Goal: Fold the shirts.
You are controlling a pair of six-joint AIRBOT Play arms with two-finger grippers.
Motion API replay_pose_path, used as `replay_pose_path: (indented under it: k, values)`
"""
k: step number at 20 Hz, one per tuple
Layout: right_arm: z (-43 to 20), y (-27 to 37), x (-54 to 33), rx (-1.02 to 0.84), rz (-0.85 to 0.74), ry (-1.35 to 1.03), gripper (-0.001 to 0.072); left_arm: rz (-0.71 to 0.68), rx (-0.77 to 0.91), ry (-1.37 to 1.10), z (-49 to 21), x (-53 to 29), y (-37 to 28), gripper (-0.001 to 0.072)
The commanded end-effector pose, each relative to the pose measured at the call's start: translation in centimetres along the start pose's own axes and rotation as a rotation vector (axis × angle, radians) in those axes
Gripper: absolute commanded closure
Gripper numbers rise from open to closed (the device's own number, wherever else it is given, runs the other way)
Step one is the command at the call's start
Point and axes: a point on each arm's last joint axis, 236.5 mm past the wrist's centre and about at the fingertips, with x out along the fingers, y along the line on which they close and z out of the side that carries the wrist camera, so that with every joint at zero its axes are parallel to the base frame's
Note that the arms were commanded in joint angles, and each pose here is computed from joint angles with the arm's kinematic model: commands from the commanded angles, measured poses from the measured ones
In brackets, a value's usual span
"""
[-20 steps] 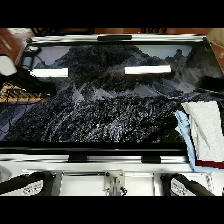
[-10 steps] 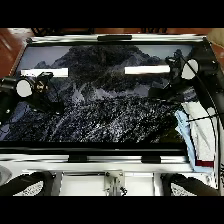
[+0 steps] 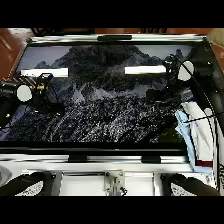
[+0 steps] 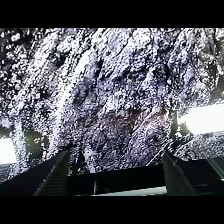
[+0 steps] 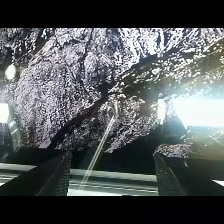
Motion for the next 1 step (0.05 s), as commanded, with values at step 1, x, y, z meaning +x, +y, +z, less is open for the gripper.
replay_pose_path:
  k: [1]
  values:
    - [-0.05,0.02,0.04,-0.001,0.0,0.002,0.0087,0.0,-0.001,0.014,-0.37,0.01,0.02,-0.0004]
